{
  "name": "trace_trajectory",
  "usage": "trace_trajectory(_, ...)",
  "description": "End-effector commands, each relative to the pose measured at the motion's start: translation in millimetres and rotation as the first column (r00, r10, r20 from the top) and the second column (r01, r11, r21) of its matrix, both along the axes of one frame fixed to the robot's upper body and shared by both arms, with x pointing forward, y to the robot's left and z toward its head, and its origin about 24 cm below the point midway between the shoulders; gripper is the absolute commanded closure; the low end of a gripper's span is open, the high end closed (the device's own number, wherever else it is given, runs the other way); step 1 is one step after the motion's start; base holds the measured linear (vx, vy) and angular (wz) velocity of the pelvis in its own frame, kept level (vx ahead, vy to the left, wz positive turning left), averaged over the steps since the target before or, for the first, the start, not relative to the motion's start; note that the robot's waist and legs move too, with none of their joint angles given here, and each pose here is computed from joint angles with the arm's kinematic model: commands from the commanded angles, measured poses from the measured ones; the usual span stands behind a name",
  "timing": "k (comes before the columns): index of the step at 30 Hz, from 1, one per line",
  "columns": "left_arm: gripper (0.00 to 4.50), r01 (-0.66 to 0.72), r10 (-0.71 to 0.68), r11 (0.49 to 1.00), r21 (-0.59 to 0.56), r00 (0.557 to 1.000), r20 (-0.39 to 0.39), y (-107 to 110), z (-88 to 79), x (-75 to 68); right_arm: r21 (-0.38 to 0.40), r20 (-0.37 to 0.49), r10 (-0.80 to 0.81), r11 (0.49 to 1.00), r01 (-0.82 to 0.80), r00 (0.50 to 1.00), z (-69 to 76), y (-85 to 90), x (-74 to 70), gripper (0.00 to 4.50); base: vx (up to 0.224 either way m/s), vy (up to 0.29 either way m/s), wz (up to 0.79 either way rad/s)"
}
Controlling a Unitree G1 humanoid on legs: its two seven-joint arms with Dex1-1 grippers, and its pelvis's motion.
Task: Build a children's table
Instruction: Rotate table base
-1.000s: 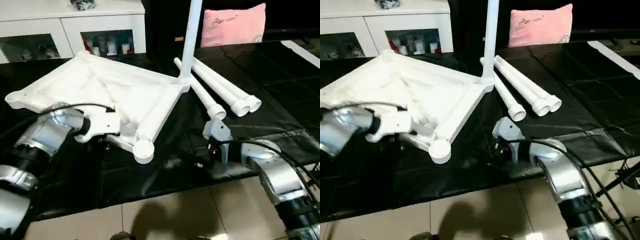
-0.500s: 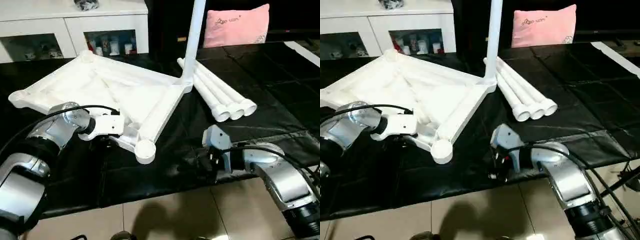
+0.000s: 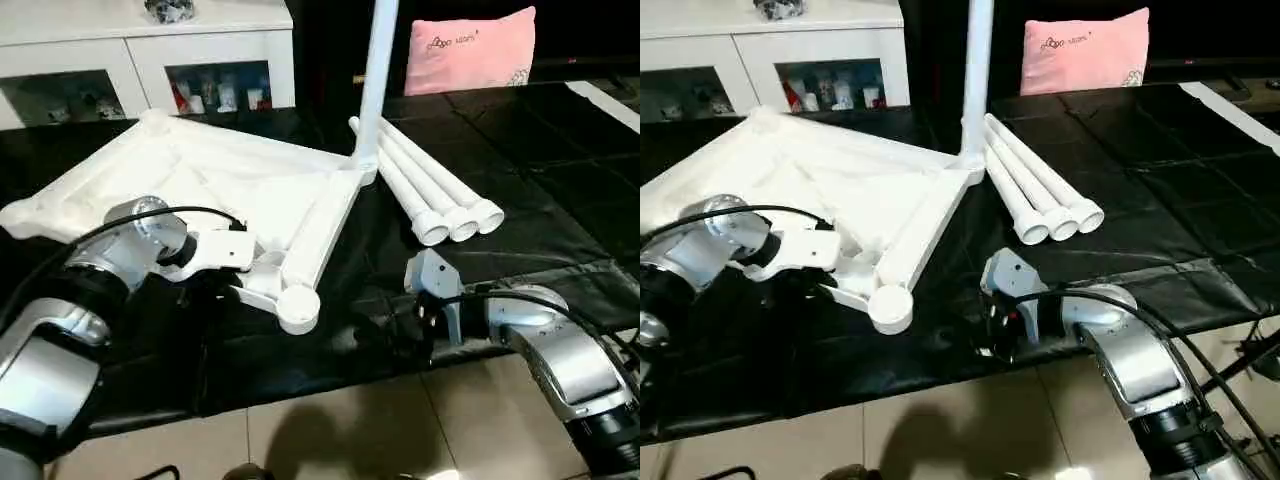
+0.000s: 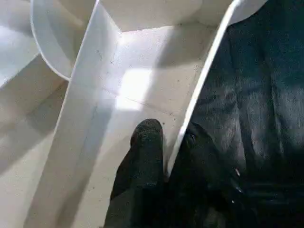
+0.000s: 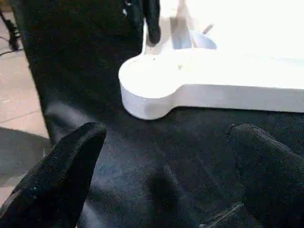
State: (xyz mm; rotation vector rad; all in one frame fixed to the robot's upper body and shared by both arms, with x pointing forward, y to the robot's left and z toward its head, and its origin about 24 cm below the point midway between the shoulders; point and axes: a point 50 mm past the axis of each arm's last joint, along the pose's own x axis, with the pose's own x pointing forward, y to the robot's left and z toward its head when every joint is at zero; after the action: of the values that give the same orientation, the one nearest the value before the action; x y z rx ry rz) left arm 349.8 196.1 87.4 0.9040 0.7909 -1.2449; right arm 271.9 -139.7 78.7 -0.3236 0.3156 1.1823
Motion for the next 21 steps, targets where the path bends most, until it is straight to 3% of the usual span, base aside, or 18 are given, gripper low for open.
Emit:
trace_trajectory(1,4.13,-0.159,0.161,0.986,-0.055,0.986,0.037,13,-0.8,3.2,-0.001,0.008,-0.025,1.000,0.025,1.000,2.4,-4.0,2.6,0.00,0.000,0.000,0.00)
trace_trajectory(12,4.36,-0.302,0.328,0.937,-0.176,0.934,0.143,-1,-1.9,15.0,0.000,0.016,-0.052,0.999,0.052,0.999,0.1,-2.3,5.2,0.00,0.000,0.000,0.00)
trace_trajectory(19,4.48,-0.237,0.294,0.932,-0.274,0.936,0.191,-19,-1.8,18.9,0.000,0.017,-0.070,0.998,0.070,0.997,-0.9,-3.4,4.6,0.00,0.000,0.000,0.00)
trace_trajectory(21,4.48,-0.163,0.235,0.935,-0.315,0.949,0.208,-26,-1.9,16.9,0.000,0.016,-0.076,0.997,0.076,0.997,-1.5,-4.0,3.8,0.00,0.000,0.000,0.00)
